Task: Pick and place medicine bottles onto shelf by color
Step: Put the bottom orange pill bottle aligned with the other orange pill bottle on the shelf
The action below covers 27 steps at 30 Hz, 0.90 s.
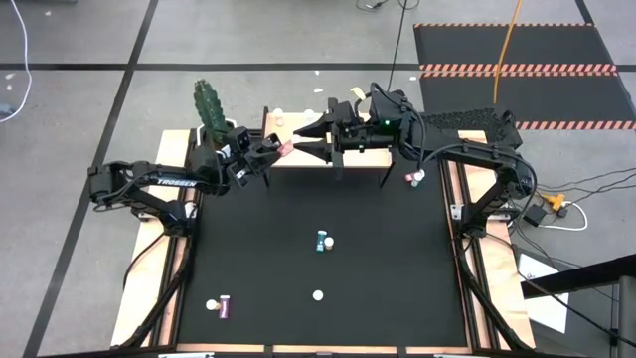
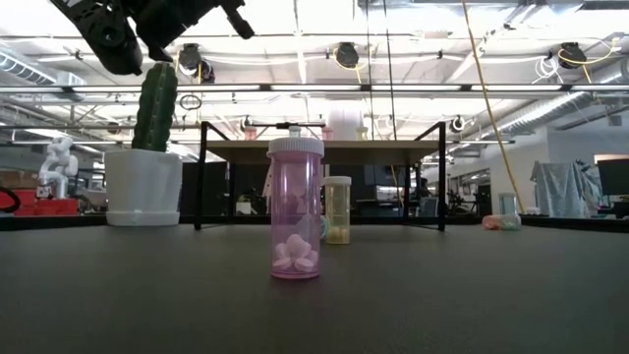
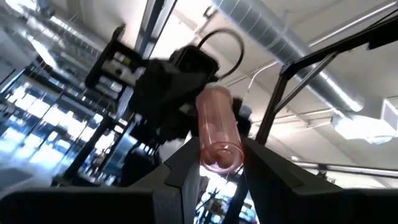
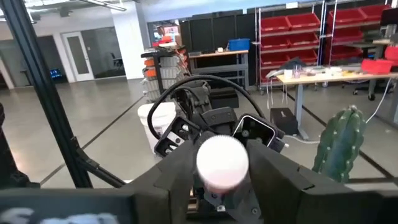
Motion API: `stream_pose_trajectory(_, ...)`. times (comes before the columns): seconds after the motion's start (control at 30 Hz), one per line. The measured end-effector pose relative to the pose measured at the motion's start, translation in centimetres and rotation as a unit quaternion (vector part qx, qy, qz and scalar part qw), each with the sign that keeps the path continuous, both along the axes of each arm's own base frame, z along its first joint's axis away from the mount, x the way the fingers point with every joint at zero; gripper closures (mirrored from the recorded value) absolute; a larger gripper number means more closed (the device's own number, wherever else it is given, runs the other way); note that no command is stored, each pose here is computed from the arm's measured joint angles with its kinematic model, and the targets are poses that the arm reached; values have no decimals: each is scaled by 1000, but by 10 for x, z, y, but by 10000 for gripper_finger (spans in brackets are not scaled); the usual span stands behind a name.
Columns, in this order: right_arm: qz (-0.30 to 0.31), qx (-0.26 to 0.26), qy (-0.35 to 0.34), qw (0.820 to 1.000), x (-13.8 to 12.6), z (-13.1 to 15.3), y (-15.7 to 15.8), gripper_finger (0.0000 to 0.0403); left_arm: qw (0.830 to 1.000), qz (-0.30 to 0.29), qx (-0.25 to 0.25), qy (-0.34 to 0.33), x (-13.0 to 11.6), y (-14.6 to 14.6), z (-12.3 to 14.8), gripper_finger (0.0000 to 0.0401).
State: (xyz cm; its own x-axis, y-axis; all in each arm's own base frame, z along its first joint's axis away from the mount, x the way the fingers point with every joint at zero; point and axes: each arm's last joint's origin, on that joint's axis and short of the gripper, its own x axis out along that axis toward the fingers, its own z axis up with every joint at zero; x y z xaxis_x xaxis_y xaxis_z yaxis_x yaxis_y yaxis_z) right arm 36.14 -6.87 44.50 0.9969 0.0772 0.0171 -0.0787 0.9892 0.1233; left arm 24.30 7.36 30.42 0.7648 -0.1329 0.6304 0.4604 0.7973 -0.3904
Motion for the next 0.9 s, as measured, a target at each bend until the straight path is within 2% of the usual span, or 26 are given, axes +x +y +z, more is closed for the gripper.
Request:
stream_pose_trajectory(0.23, -4, 15, 22, 1000, -2, -4, -4, 295, 1000, 2, -4, 19, 3, 1, -3, 284)
stream_pose_trajectory(0.4, -5, 24, 33, 999, -2, -5, -4, 290, 1000, 8, 4, 21, 3, 0, -4, 283)
stream_pose_trajectory(0.57, -4, 23, 67, 997, -7, -9, -3, 290, 997, -5, 15, 73, 9, 0, -12, 280)
stream_pose_trajectory(0.7, -5, 25, 107, 994, -10, -16, -3, 290, 992, -10, 4, 126, 15, 0, -21, 236)
stream_pose_trajectory(0.9, -3, 27, 173, 985, -14, -28, -2, 288, 988, -37, 21, 151, 16, -1, -25, 123)
